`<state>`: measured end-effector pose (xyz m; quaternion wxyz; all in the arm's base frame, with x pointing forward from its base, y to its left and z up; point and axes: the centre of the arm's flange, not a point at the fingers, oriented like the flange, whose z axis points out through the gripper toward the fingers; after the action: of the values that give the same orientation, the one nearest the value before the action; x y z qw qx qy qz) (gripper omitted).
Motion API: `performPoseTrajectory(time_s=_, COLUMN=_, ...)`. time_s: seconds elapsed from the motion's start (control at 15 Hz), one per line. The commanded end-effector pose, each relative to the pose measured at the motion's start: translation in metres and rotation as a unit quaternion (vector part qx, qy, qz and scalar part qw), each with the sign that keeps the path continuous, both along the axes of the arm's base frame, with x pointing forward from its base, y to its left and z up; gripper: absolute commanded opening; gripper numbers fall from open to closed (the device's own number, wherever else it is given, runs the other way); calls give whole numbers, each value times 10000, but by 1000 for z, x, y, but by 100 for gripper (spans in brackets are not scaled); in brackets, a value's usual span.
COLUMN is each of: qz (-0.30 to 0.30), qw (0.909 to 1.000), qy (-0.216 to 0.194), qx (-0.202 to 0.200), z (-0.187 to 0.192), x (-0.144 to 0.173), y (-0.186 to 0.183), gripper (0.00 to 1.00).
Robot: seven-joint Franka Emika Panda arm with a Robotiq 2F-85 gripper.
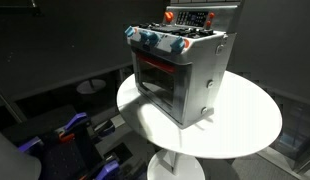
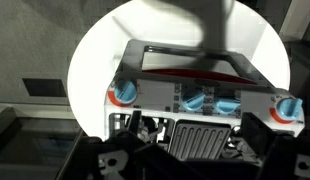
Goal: Push the top orange button on the right side of the stoves button display
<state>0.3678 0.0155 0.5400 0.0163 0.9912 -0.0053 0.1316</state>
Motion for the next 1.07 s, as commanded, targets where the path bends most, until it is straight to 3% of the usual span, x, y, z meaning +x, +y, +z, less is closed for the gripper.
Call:
performPoseTrajectory(time_s=0.0, qz=-320, qw=9993, qy=-202, qx=-53, z=11, x=35, y=-2, gripper=100)
performPoseTrajectory(time_s=0.53, qz=-1004, qw=9931, qy=-593, qx=-111, z=2, x=111, y=-22, gripper=100)
performPoseTrajectory(time_s=1.0, qz=-1394, qw=9877, qy=-669, qx=-219, z=-23, x=163, y=-48, gripper=100)
